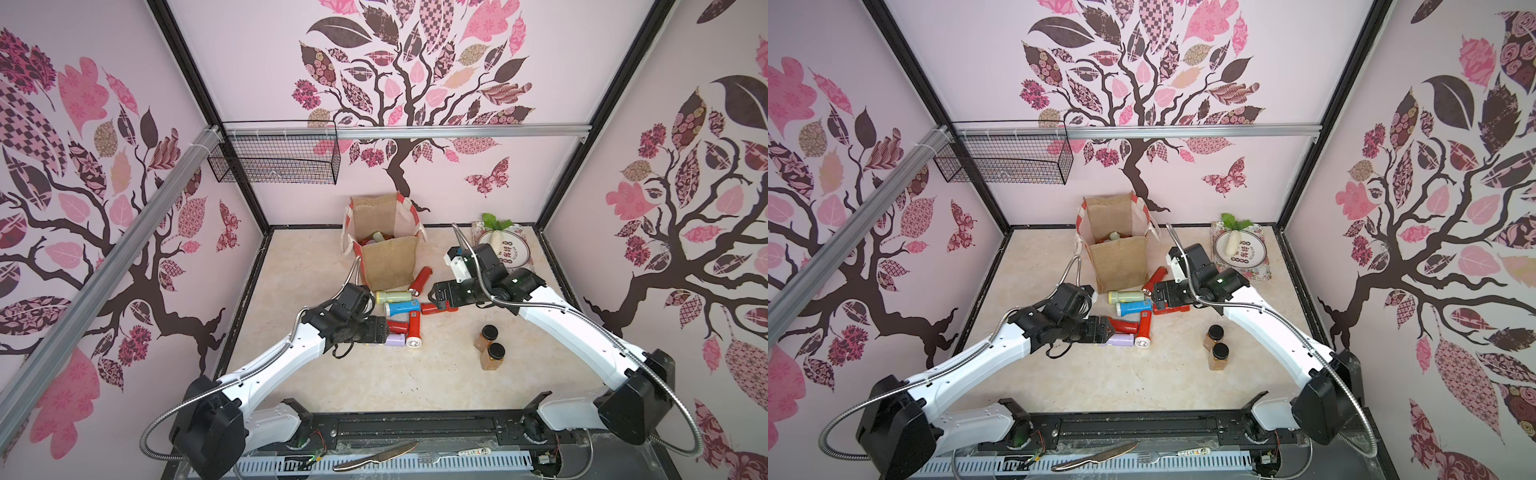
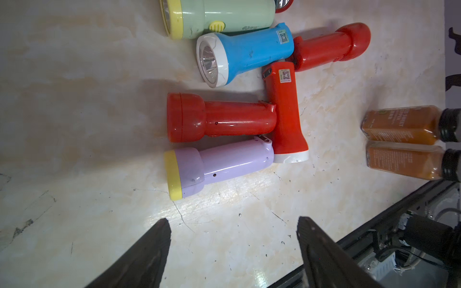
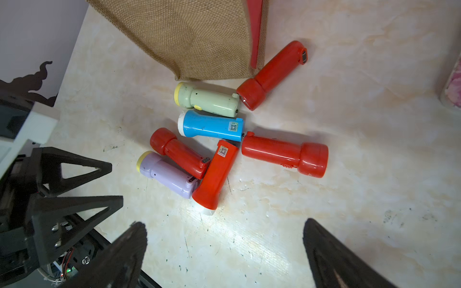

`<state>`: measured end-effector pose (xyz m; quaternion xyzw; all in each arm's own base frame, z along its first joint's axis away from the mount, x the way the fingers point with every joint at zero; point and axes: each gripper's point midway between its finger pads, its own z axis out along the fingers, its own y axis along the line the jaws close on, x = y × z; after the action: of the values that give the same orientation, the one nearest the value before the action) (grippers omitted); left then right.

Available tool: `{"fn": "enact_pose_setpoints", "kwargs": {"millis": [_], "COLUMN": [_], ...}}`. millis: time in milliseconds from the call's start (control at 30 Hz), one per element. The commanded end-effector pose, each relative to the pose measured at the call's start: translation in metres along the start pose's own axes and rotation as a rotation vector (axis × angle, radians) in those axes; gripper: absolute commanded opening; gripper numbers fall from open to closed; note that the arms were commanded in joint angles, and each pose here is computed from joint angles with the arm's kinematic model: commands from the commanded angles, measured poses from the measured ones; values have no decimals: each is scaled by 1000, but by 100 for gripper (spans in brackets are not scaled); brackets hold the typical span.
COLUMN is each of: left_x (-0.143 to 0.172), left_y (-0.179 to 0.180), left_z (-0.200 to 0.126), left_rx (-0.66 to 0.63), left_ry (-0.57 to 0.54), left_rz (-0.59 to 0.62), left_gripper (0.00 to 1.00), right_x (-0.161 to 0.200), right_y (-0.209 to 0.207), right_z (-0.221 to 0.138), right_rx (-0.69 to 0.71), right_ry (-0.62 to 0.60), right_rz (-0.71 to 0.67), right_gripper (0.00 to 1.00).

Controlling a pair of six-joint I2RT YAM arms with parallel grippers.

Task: Put the flashlights into the tote bags
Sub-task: Pick up the flashlight from the center of the board.

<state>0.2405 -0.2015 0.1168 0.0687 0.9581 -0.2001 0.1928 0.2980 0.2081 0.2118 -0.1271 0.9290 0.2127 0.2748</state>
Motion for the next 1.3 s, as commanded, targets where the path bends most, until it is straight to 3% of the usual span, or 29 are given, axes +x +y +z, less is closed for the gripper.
{"fn": "enact_pose_setpoints", "kwargs": {"millis": [0, 133, 267, 800, 1267], "left_x": [-40, -49, -45, -12, -7], "left_y": [-17, -22, -29, -26, -19], "left_z": [-9, -2, 14, 51, 74], "left_rx": [17, 15, 32, 79, 56], "left_ry": [-121, -109, -22, 176, 244], "left_rz": [76, 161, 242, 351, 427], "left_gripper": [82, 83, 83, 82, 79], "right_x": [-4, 9, 6, 14, 9], "right_y": [9, 10, 10, -2, -7], "right_z": [-27, -24, -33, -34, -38], "right_rx": [-71, -107, -94, -42, -4], "right_ry": [-70, -74, -87, -99, -121], "right_rz": [-77, -62, -90, -114, -119], "right_gripper": [100, 100, 100, 100, 100]}}
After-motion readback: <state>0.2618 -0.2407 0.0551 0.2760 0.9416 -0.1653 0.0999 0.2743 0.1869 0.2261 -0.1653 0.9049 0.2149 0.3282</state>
